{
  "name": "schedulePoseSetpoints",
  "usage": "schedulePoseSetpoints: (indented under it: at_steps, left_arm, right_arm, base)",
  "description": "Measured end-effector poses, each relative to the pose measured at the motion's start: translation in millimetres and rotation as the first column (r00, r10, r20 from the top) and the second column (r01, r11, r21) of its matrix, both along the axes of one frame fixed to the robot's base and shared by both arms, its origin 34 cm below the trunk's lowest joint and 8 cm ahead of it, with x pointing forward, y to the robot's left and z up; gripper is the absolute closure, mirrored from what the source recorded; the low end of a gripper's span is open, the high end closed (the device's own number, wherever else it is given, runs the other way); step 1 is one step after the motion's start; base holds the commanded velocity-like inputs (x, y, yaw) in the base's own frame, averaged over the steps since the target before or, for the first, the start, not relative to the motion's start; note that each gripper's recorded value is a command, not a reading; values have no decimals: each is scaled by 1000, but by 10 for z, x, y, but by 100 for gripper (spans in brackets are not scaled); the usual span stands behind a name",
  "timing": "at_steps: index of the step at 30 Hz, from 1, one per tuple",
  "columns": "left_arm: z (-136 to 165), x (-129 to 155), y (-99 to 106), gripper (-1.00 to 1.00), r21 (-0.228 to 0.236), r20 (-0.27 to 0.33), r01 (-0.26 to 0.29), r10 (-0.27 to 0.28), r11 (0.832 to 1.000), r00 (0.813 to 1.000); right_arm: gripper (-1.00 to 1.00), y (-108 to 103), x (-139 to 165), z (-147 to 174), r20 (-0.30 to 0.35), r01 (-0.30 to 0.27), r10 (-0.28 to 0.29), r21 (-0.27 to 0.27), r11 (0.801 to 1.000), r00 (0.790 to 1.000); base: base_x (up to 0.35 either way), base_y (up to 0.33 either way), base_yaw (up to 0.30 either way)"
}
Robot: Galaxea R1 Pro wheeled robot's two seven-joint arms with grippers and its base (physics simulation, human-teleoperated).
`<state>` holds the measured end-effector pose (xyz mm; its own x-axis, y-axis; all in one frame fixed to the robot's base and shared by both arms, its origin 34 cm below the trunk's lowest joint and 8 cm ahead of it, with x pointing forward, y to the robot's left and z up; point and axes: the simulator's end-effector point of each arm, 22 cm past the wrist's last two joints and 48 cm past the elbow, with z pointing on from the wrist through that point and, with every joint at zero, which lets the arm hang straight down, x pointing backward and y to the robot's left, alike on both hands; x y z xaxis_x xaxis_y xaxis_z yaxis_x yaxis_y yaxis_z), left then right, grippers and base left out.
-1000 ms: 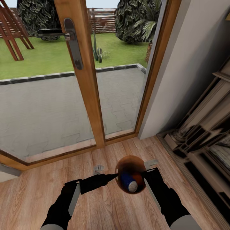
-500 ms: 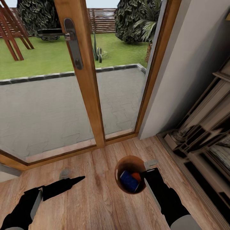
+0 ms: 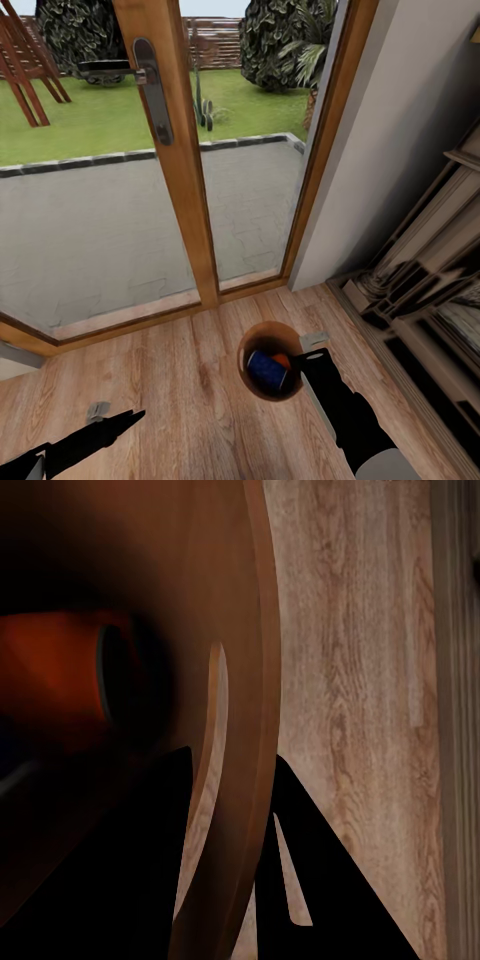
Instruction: Put the three can of soda from the living room inside the tash can in the kitchen.
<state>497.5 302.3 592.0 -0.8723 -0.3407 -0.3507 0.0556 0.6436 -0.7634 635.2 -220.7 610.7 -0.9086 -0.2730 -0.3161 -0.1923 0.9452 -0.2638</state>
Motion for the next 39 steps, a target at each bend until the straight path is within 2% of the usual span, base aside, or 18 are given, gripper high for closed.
schedulePoseSetpoints:
  at_steps: [5, 8, 11, 13, 16, 19, 39]
  left_arm:
    - [74, -8, 1, -100, -25, 16, 17, -17, 1000, 1000]
    - [330, -34, 63, -100, -100, 63, 67, -61, 993, 996]
    - [406, -40, 124, -100, -113, 77, 80, -72, 990, 994]
    - [428, -39, 143, -100, -114, 82, 85, -76, 990, 994]
    - [458, -37, 170, -100, -116, 88, 91, -81, 989, 993]
    - [463, -36, 176, -100, -116, 90, 93, -83, 989, 993]
    - [194, -37, 168, -100, -118, 90, 93, -82, 989, 993]
  right_arm:
    - [100, 6, -3, -3, -1, 0, 0, 2, 1000, 1000]
    - [100, 3, -2, -2, 0, -1, 1, 1, 1000, 1000]
    - [100, 5, -3, -4, 0, 0, 0, 1, 1000, 1000]
    - [100, 6, -3, -4, 0, 0, 0, 2, 1000, 1000]
    - [100, 58, 119, 46, 59, -2, 1, 25, 1000, 998]
    - [100, 58, 169, 68, 85, -6, 4, 25, 1000, 996]
    - [100, 72, 185, -192, 93, -5, 2, 32, 999, 996]
  base:
    - [0, 0, 0]
    - [0, 0, 0]
    - [0, 0, 0]
    - [0, 0, 0]
    - [0, 0, 0]
    - [0, 0, 0]
    - [0, 0, 0]
